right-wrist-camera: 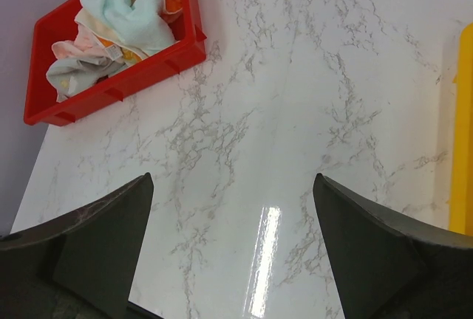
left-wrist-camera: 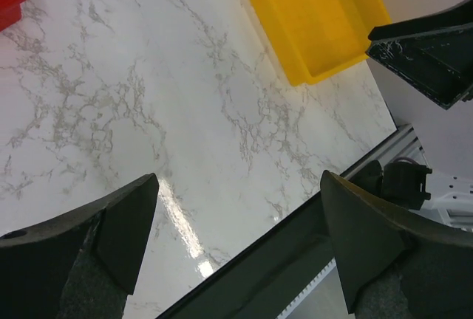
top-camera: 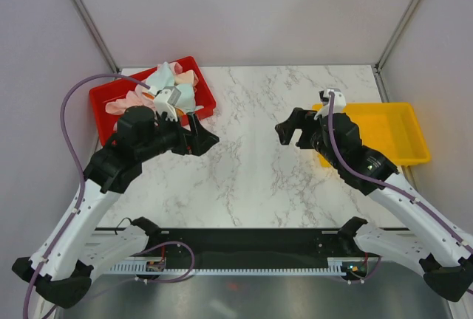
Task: Fold and stack the towels
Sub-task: Grab crumpled towel, then move the towel to the center of the board, then flatten out the crumpled towel
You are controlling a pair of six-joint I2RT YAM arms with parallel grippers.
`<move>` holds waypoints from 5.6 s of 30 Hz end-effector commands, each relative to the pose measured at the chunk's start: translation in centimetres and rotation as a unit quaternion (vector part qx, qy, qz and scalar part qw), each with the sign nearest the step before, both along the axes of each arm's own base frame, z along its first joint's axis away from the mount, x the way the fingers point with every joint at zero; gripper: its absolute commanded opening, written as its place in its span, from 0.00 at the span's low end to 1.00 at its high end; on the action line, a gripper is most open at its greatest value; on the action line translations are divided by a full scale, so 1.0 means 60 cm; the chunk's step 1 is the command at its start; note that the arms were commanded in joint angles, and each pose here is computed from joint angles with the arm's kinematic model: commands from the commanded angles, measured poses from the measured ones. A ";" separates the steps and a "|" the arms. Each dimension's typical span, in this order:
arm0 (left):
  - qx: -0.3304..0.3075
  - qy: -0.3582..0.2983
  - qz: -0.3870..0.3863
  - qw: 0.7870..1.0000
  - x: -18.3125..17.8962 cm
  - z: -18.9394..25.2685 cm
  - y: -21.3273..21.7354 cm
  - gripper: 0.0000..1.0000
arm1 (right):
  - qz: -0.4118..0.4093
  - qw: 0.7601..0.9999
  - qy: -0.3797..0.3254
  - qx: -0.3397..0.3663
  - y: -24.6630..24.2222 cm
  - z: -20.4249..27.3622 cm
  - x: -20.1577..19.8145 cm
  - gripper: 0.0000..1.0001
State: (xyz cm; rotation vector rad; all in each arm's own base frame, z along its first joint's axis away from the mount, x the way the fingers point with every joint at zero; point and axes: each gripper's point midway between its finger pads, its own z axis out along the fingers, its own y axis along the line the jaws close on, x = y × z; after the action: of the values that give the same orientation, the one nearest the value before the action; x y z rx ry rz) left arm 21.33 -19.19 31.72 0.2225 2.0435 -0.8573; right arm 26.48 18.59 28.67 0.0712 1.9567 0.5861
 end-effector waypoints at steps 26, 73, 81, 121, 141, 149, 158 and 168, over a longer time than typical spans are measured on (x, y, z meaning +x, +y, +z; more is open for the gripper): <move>0.053 0.155 0.468 0.869 0.561 -0.213 0.430 0.76 | 0.117 0.991 -0.060 -0.001 0.042 0.029 -0.028 0.96; -0.055 0.045 -0.011 0.997 0.116 -0.035 -0.067 0.02 | 0.022 0.998 -0.025 -0.057 -0.037 -0.010 -0.032 0.94; 0.012 0.228 -0.060 0.972 -0.071 -0.368 -0.106 0.02 | 0.094 0.992 0.062 -0.060 0.013 -0.124 -0.051 0.93; 0.159 0.155 0.179 0.958 0.302 -0.347 -0.024 0.67 | -0.113 0.968 0.220 -0.042 0.069 -0.378 0.149 0.57; 0.158 0.167 0.125 0.965 0.377 -0.406 -0.060 0.15 | -0.134 0.964 0.231 -0.012 0.056 -0.401 0.154 0.64; 0.160 0.179 0.119 0.963 0.365 -0.421 -0.056 0.02 | -0.150 0.952 0.266 -0.009 0.086 -0.442 0.145 0.63; 0.164 0.187 0.119 0.961 0.356 -0.431 -0.051 0.02 | -0.208 0.932 0.294 -0.043 0.068 -0.499 0.125 0.37; 0.127 0.128 0.129 0.975 0.360 -0.319 -0.043 0.02 | -0.144 0.974 0.160 -0.067 0.023 -0.334 0.179 0.00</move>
State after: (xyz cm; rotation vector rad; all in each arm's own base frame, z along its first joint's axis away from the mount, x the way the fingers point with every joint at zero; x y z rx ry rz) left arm 41.75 -21.60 5.00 -0.0540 2.5466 -0.4087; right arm 36.00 21.83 2.75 0.5194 2.3450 0.2810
